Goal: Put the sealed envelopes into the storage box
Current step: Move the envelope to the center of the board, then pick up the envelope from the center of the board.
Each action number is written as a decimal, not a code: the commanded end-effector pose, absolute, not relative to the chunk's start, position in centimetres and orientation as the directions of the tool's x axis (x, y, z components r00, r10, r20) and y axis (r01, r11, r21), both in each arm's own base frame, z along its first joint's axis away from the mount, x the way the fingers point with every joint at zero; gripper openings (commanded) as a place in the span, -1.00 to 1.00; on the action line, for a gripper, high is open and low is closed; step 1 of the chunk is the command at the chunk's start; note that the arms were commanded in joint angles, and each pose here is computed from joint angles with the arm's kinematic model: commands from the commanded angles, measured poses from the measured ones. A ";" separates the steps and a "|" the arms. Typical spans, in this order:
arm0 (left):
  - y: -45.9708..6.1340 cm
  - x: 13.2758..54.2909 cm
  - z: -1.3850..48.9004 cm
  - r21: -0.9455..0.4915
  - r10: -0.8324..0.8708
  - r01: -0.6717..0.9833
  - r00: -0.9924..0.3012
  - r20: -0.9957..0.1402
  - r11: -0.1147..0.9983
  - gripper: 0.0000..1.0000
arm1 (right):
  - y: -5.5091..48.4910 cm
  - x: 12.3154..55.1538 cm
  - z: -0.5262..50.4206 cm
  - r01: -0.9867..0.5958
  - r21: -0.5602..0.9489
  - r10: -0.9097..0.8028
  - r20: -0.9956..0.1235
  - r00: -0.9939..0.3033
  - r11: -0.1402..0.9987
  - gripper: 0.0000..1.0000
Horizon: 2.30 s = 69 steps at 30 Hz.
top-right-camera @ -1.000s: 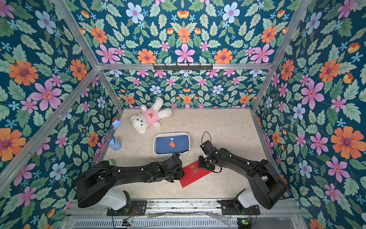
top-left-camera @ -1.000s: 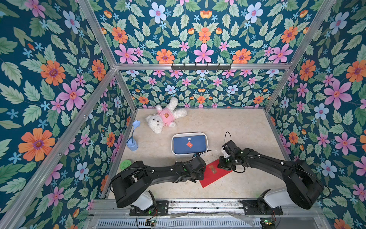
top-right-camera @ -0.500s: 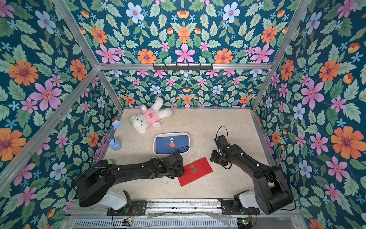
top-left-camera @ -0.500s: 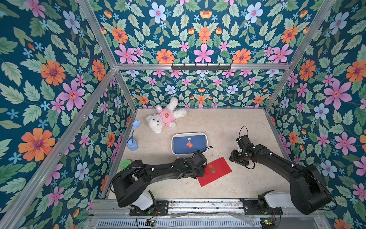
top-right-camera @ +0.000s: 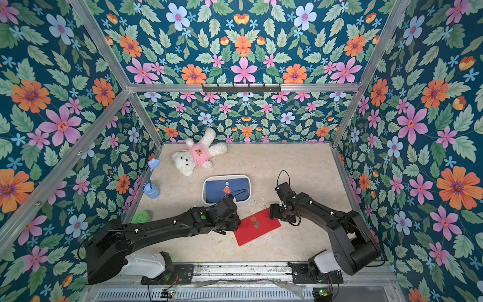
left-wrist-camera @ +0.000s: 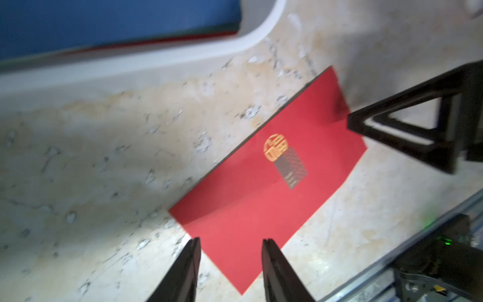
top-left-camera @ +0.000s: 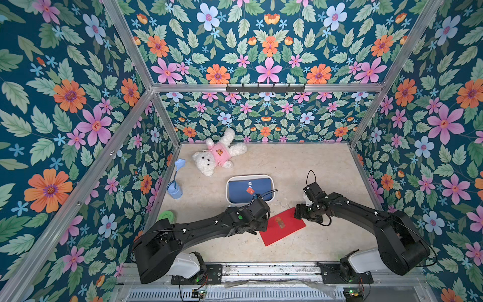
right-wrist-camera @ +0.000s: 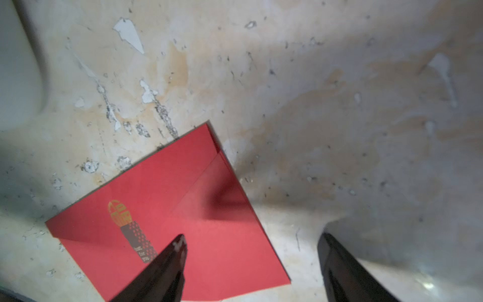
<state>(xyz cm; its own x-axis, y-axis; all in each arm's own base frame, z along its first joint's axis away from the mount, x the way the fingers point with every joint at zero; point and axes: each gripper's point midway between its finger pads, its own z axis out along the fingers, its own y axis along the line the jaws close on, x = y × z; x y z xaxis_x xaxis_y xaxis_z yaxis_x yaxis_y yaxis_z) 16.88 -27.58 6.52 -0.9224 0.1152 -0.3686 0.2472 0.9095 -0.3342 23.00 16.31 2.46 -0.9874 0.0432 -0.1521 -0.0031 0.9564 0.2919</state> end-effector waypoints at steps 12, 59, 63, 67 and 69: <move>-27.7 14.6 2.4 -0.441 0.027 0.129 -0.973 -0.229 0.888 -0.11 | 19.2 20.6 1.4 -0.142 0.293 -0.105 -0.137 -0.985 0.945 0.99; -37.0 23.8 9.2 -0.494 0.511 0.742 -0.671 -0.537 0.454 -0.02 | 18.8 16.2 -0.1 -0.206 0.148 -0.186 -0.142 -0.972 0.967 0.78; -37.8 23.5 8.5 -0.493 0.566 0.786 -0.613 -0.551 0.372 -0.01 | 18.8 16.2 -0.1 -0.207 0.144 -0.187 -0.139 -0.973 0.968 0.77; -38.1 23.9 7.5 -0.494 0.581 0.789 -0.607 -0.542 0.365 0.02 | 18.8 16.2 0.0 -0.202 0.143 -0.182 -0.141 -0.973 0.969 0.77; -37.9 24.4 7.0 -0.483 0.582 0.791 -0.606 -0.542 0.375 0.02 | 18.8 16.2 0.0 -0.202 0.144 -0.182 -0.141 -0.973 0.969 0.77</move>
<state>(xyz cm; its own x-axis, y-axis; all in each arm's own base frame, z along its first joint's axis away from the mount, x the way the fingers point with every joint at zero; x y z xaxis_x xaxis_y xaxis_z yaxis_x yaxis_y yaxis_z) 24.29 -37.82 6.97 -0.6433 0.5632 -0.5186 0.7630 0.4163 -0.4945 19.50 20.95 1.55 -0.9353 -0.1831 -0.3029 -0.2458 0.9518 0.1835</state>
